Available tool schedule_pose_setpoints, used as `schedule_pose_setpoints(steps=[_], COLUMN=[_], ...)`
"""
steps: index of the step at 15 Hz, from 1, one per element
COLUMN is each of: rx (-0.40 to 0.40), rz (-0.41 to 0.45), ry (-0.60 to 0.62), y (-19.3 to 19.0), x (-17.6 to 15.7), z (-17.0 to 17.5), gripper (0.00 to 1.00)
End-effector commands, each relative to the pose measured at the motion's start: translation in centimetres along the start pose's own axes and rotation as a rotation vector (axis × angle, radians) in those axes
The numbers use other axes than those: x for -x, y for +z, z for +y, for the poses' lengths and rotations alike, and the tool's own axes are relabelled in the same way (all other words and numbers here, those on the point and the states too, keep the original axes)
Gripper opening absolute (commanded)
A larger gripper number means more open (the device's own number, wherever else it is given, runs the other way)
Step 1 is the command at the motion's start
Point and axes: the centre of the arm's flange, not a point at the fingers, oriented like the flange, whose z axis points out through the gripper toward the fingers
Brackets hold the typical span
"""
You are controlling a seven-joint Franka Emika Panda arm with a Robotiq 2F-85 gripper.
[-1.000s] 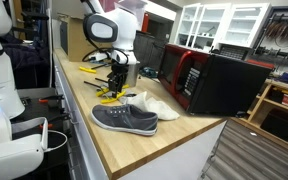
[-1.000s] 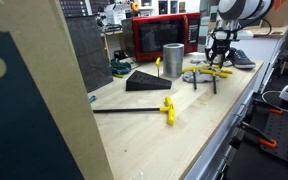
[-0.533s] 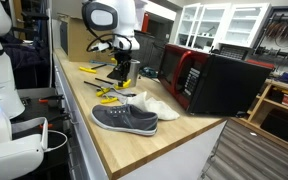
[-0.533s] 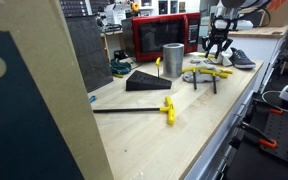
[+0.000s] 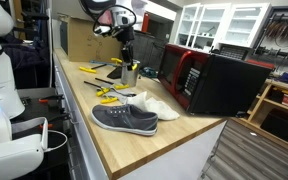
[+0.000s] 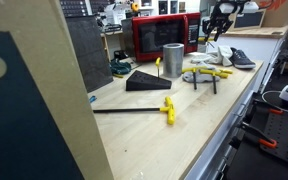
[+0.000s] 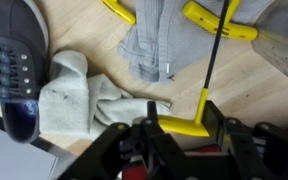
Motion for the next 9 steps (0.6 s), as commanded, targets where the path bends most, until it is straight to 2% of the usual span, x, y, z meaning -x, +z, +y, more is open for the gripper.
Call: schedule_pose_setpoints(steps=[1,6,9], rx=[0.006,-0.001,0.01], rz=[0.154,0.36,0.463], ry=[-0.067,-0.26,-0.384], y=[-4.4,-8.4,-8.9], x=[-0.5,-1.4,-1.4], z=[-2.4,-8.3,-11.0], gripper=[0.24,0.24,0.24])
